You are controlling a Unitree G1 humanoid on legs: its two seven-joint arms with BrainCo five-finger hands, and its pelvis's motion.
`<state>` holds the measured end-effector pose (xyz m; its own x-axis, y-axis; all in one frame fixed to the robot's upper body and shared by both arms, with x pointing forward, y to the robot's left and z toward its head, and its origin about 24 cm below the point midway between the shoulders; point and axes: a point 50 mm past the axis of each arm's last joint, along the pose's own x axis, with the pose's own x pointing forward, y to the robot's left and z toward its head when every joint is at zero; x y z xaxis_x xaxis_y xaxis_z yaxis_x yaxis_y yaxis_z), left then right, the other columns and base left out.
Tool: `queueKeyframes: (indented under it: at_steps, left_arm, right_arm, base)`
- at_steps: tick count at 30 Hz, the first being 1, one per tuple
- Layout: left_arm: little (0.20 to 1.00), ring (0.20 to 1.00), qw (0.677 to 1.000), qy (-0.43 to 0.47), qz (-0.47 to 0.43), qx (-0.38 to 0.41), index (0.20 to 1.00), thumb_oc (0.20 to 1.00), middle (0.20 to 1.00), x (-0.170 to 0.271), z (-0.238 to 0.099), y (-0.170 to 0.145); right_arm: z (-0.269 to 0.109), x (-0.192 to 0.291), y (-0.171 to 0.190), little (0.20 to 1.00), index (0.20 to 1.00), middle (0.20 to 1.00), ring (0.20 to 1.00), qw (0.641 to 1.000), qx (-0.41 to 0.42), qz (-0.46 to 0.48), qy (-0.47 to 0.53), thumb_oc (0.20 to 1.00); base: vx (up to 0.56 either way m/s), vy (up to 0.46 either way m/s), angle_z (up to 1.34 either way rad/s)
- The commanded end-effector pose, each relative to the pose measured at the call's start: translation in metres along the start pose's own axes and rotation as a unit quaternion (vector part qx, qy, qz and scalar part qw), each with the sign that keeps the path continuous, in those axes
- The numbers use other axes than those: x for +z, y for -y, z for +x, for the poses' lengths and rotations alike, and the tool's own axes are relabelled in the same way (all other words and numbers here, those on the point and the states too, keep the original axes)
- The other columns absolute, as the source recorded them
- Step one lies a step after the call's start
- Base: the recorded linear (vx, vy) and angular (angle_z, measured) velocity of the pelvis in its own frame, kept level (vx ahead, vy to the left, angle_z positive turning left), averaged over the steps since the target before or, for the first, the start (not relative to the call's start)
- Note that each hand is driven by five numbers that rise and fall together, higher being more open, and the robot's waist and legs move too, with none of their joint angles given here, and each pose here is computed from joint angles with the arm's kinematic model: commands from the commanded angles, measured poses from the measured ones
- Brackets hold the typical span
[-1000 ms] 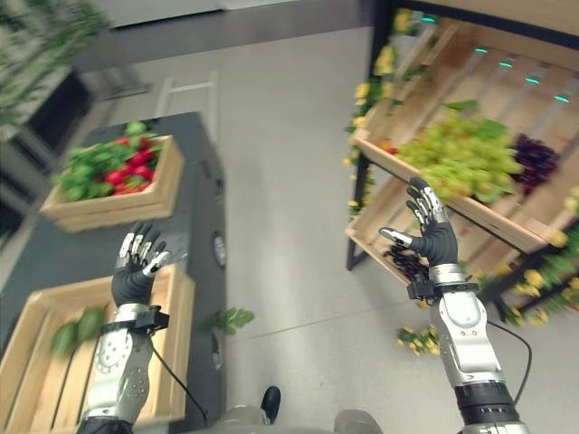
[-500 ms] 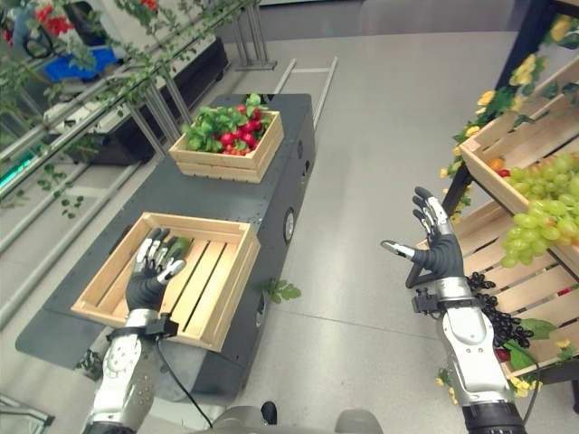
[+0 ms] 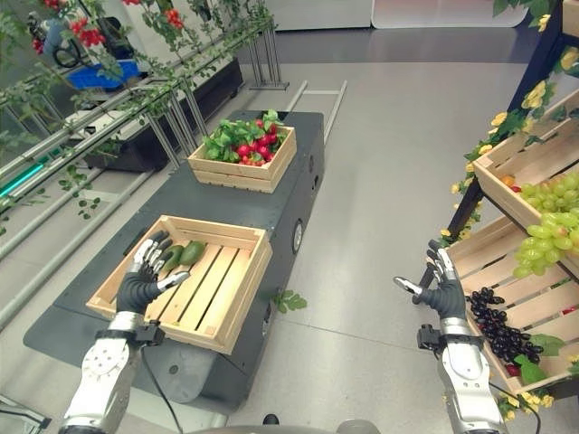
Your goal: Pick up the fruits from the basket on one side to the basket on the other side
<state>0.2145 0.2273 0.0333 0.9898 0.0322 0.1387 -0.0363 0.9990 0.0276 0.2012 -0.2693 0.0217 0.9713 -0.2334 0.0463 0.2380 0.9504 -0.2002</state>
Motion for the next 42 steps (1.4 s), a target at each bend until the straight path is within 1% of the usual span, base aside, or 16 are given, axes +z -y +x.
queueKeyframes:
  at_steps: [1, 4, 10, 18, 27, 29, 31, 32, 33, 36, 38, 40, 41, 42]
  left_arm:
    - [1.000, 1.000, 0.992, 0.124, 0.026, -0.001, 1.000, 1.000, 1.000, 0.046, 0.017, -0.005]
    - [1.000, 1.000, 0.989, 0.142, 0.027, -0.012, 1.000, 1.000, 1.000, 0.052, 0.021, 0.000]
    - [1.000, 1.000, 0.987, 0.157, 0.015, -0.007, 1.000, 1.000, 1.000, 0.055, 0.027, 0.006]
    - [1.000, 1.000, 0.987, 0.158, 0.000, -0.009, 1.000, 1.000, 1.000, 0.055, 0.028, 0.005]
    - [1.000, 1.000, 0.989, 0.150, -0.011, -0.007, 1.000, 1.000, 1.000, 0.051, 0.027, 0.006]
    - [1.000, 1.000, 0.991, 0.136, -0.011, -0.006, 1.000, 1.000, 1.000, 0.045, 0.026, 0.006]
    - [1.000, 1.000, 0.997, 0.068, -0.028, -0.007, 1.000, 1.000, 1.000, 0.019, 0.023, 0.007]
    - [1.000, 1.000, 0.997, 0.069, -0.028, -0.007, 1.000, 1.000, 1.000, 0.018, 0.023, 0.007]
    - [1.000, 1.000, 0.999, 0.031, -0.023, -0.005, 1.000, 1.000, 1.000, 0.003, 0.022, 0.008]
    - [1.000, 1.000, 0.996, -0.071, 0.056, -0.021, 1.000, 1.000, 1.000, -0.036, 0.011, 0.005]
    - [1.000, 1.000, 0.979, -0.169, 0.114, -0.028, 1.000, 1.000, 1.000, -0.074, -0.006, 0.002]
    - [1.000, 1.000, 0.958, -0.249, 0.139, -0.034, 1.000, 1.000, 1.000, -0.102, -0.026, -0.002]
    - [1.000, 1.000, 0.945, -0.287, 0.147, -0.050, 1.000, 1.000, 1.000, -0.114, -0.040, 0.000]
    - [1.000, 1.000, 0.937, -0.311, 0.149, -0.055, 1.000, 1.000, 1.000, -0.122, -0.049, 0.000]
  right_arm:
    - [0.017, 0.032, 0.003, 1.000, 1.000, 1.000, 1.000, 0.995, -0.030, 0.012, 0.095, 1.000]
    - [0.023, 0.037, 0.000, 1.000, 1.000, 1.000, 1.000, 0.994, -0.035, -0.003, 0.108, 1.000]
    - [0.030, 0.046, -0.009, 1.000, 1.000, 1.000, 1.000, 0.991, -0.037, 0.020, 0.129, 1.000]
    - [0.032, 0.056, -0.015, 1.000, 1.000, 1.000, 1.000, 0.987, -0.023, 0.039, 0.152, 1.000]
    - [0.031, 0.058, -0.021, 1.000, 1.000, 1.000, 1.000, 0.987, -0.011, 0.041, 0.157, 1.000]
    - [0.031, 0.057, -0.022, 1.000, 1.000, 1.000, 1.000, 0.988, -0.008, 0.039, 0.152, 1.000]
    - [0.031, 0.041, -0.026, 1.000, 1.000, 1.000, 1.000, 0.993, 0.012, 0.028, 0.112, 1.000]
    - [0.031, 0.041, -0.026, 1.000, 1.000, 1.000, 1.000, 0.993, 0.012, 0.028, 0.113, 1.000]
    - [0.031, 0.030, -0.028, 1.000, 1.000, 1.000, 1.000, 0.996, 0.019, 0.014, 0.086, 1.000]
    - [0.025, -0.005, -0.030, 1.000, 1.000, 1.000, 1.000, 0.999, 0.032, -0.018, 0.004, 1.000]
    - [0.014, -0.039, -0.032, 1.000, 1.000, 1.000, 1.000, 0.996, 0.038, -0.029, -0.079, 1.000]
    - [0.003, -0.064, -0.034, 1.000, 1.000, 1.000, 1.000, 0.987, 0.053, -0.048, -0.143, 1.000]
    - [-0.009, -0.083, -0.032, 1.000, 1.000, 1.000, 1.000, 0.978, 0.055, -0.063, -0.191, 1.000]
    - [-0.015, -0.091, -0.031, 1.000, 1.000, 1.000, 1.000, 0.972, 0.060, -0.066, -0.216, 1.000]
  base:
    - [0.00, 0.008, -0.15]
    - [0.02, 0.009, -0.25]
    - [0.02, 0.009, -0.19]
    - [0.02, 0.002, -0.18]
    - [0.01, 0.004, -0.03]
    - [0.00, 0.000, 0.00]
    - [0.00, 0.000, 0.00]
    - [0.00, 0.000, 0.00]
    - [0.00, 0.000, 0.00]
    - [0.00, -0.001, 0.03]
    - [-0.01, -0.002, 0.07]
    - [0.00, 0.000, 0.02]
    - [0.05, 0.007, 0.03]
    - [0.00, 0.000, 0.00]
